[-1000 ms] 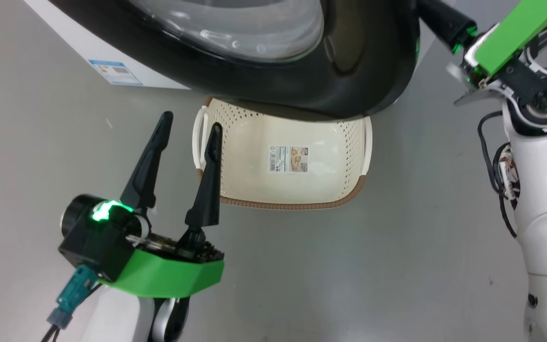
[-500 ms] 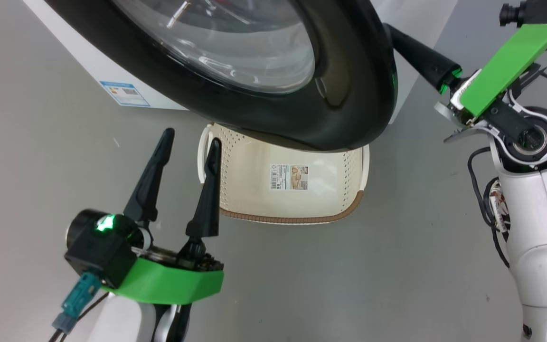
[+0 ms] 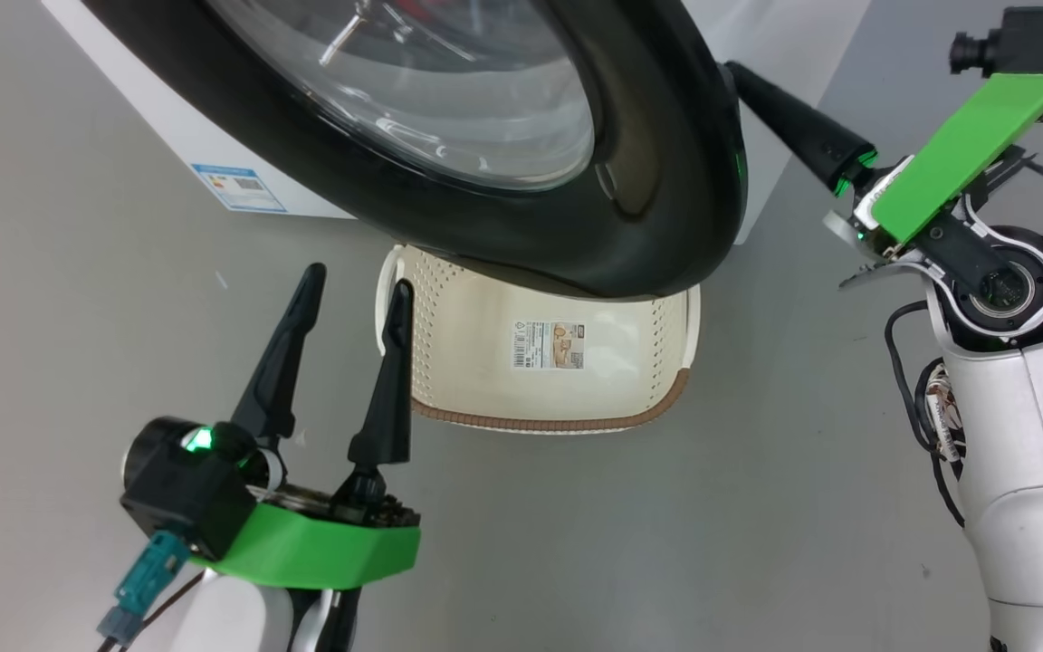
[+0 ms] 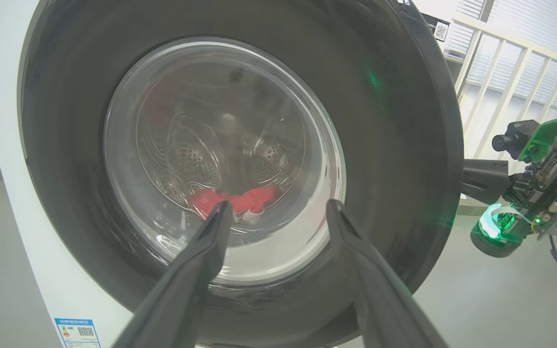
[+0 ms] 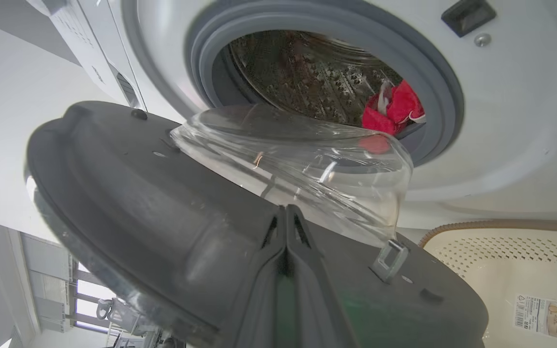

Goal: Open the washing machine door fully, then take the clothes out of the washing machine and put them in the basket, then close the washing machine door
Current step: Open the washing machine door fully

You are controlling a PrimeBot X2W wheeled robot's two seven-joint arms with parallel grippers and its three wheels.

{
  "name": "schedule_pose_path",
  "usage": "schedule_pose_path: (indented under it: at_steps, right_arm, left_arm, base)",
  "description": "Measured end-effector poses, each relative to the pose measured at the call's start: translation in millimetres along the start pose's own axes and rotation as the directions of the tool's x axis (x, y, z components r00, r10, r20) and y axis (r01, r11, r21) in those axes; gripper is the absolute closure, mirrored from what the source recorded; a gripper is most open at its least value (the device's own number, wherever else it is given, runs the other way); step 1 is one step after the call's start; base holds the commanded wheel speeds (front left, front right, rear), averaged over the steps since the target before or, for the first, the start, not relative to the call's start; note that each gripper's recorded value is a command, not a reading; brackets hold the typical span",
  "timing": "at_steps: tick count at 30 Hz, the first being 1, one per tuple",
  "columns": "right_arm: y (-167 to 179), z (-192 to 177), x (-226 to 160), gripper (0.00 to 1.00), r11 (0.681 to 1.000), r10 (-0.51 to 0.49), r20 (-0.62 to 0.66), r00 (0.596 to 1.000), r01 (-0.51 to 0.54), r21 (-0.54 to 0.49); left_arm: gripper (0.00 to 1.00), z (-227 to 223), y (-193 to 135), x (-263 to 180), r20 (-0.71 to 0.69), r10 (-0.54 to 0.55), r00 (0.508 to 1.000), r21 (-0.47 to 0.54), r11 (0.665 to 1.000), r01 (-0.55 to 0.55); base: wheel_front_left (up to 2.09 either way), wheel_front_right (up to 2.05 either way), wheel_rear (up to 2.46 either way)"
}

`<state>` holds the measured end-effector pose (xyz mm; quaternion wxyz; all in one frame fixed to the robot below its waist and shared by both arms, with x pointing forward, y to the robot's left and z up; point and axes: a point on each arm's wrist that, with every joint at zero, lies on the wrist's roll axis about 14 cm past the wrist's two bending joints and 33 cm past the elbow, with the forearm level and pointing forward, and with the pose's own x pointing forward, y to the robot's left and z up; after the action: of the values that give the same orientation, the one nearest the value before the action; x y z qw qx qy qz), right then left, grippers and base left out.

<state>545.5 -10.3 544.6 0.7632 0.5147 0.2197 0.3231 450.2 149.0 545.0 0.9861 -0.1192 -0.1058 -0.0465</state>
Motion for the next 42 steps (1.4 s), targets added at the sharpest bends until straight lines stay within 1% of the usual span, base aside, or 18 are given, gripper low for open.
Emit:
schedule_pose_path:
  at_steps: [2,3,4,5,6,7,8,9,12,16,22,25,31,33,36,38,41,42]
  right_arm:
    - [-0.7,9.6,-2.9,1.0,0.999,-0.016,0.049,0.999,0.018,-0.042]
    - [-0.3,15.1,-4.9,0.87,0.998,-0.021,0.076,0.997,0.026,-0.064]
    - [0.5,21.4,-7.5,0.87,0.995,-0.024,0.107,0.994,0.034,-0.089]
    - [0.5,21.4,-7.5,0.68,0.995,-0.024,0.107,0.994,0.034,-0.089]
    - [1.5,27.5,-10.5,0.56,0.993,-0.026,0.139,0.99,0.042,-0.114]
    - [2.4,33.1,-14.3,0.4,0.989,-0.027,0.172,0.985,0.051,-0.139]
    - [2.1,37.7,-18.4,0.07,0.984,-0.032,0.202,0.979,0.066,-0.164]
    - [1.4,41.5,-22.5,0.0,0.978,-0.037,0.228,0.973,0.082,-0.19]
    - [-1.7,49.5,-36.1,0.0,0.96,-0.052,0.296,0.954,0.13,-0.25]
    - [3.0,56.5,-52.1,0.0,0.909,-0.039,0.378,0.925,0.19,-0.37]
    - [3.2,52.7,-75.2,0.0,0.832,-0.005,0.456,0.89,0.257,-0.492]
    - [-3.2,47.0,-85.9,0.0,0.799,-0.003,0.479,0.878,0.29,-0.527]
    - [-15.0,46.9,-107.1,0.0,0.695,0.009,0.545,0.839,0.387,-0.607]
    - [-20.8,44.3,-112.4,0.0,0.67,0.005,0.56,0.828,0.413,-0.616]
    - [-29.9,36.4,-117.3,0.0,0.632,-0.011,0.565,0.825,0.443,-0.636]
    - [-34.9,31.5,-119.6,0.0,0.593,-0.02,0.561,0.828,0.461,-0.66]
    - [-44.6,27.8,-126.3,0.0,0.58,-0.05,0.584,0.81,0.5,-0.644]
    - [-47.3,26.3,-128.6,0.0,0.562,-0.06,0.585,0.808,0.512,-0.649]
  left_arm:
    - [0.0,-0.3,-0.6,1.5,0.002,-0.001,1.0,-0.003,1.0,0.001]
    - [0.0,-0.3,-0.8,2.5,0.004,-0.002,1.0,-0.004,1.0,0.002]
    - [0.0,-0.5,-1.2,3.6,0.006,-0.003,1.0,-0.006,1.0,0.003]
    - [0.0,-0.5,-1.2,3.6,0.006,-0.003,1.0,-0.006,1.0,0.003]
    - [0.0,-0.8,-1.7,4.8,0.007,-0.005,1.0,-0.009,1.0,0.005]
    - [0.0,-1.6,-2.2,6.0,0.008,-0.006,1.0,-0.011,1.0,0.006]
    - [0.0,-2.5,-3.0,7.2,0.007,-0.008,1.0,-0.014,1.0,0.008]
    - [0.0,-3.9,-3.9,8.3,0.006,-0.01,1.0,-0.017,1.0,0.01]
    - [0.0,-8.7,-8.0,11.7,0.0,-0.022,1.0,-0.027,0.999,0.022]
    - [0.0,-13.2,-11.9,16.1,-0.003,-0.036,0.999,-0.037,0.999,0.036]
    - [0.0,-18.2,-13.3,19.7,-0.006,-0.046,0.999,-0.026,0.999,0.046]
    - [0.0,-20.8,-10.8,18.9,-0.01,-0.039,0.999,-0.021,0.999,0.039]
    - [0.0,-26.3,-5.4,15.9,-0.024,-0.022,0.999,-0.022,1.0,0.021]
    - [0.0,-26.5,-5.4,15.8,-0.024,-0.022,0.999,-0.022,1.0,0.022]
    - [0.0,-25.3,-4.8,13.9,-0.022,-0.021,1.0,-0.011,1.0,0.021]
    - [0.0,-25.9,-3.6,11.8,-0.026,-0.017,1.0,-0.007,1.0,0.017]
    - [0.0,-21.6,-2.6,11.8,-0.014,-0.015,1.0,-0.003,1.0,0.015]
    - [0.0,-19.5,-2.9,11.9,-0.009,-0.015,1.0,-0.003,1.0,0.015]
  base:
    - [0.0,0.0,0.0]
    - [0.0,0.0,0.0]
    - [0.0,0.0,0.0]
    - [0.0,0.0,0.0]
    - [0.0,0.0,0.0]
    - [0.0,0.0,0.0]
    - [0.0,0.0,0.0]
    - [0.0,0.0,0.0]
    - [0.0,0.0,0.0]
    - [0.0,0.0,0.0]
    - [0.0,0.0,0.0]
    - [0.0,0.0,0.0]
    - [0.0,0.0,0.0]
    - [0.0,0.0,0.0]
    - [0.0,0.0,0.0]
    - [0.0,0.0,0.0]
    - [0.0,0.0,0.0]
    - [0.0,0.0,0.0]
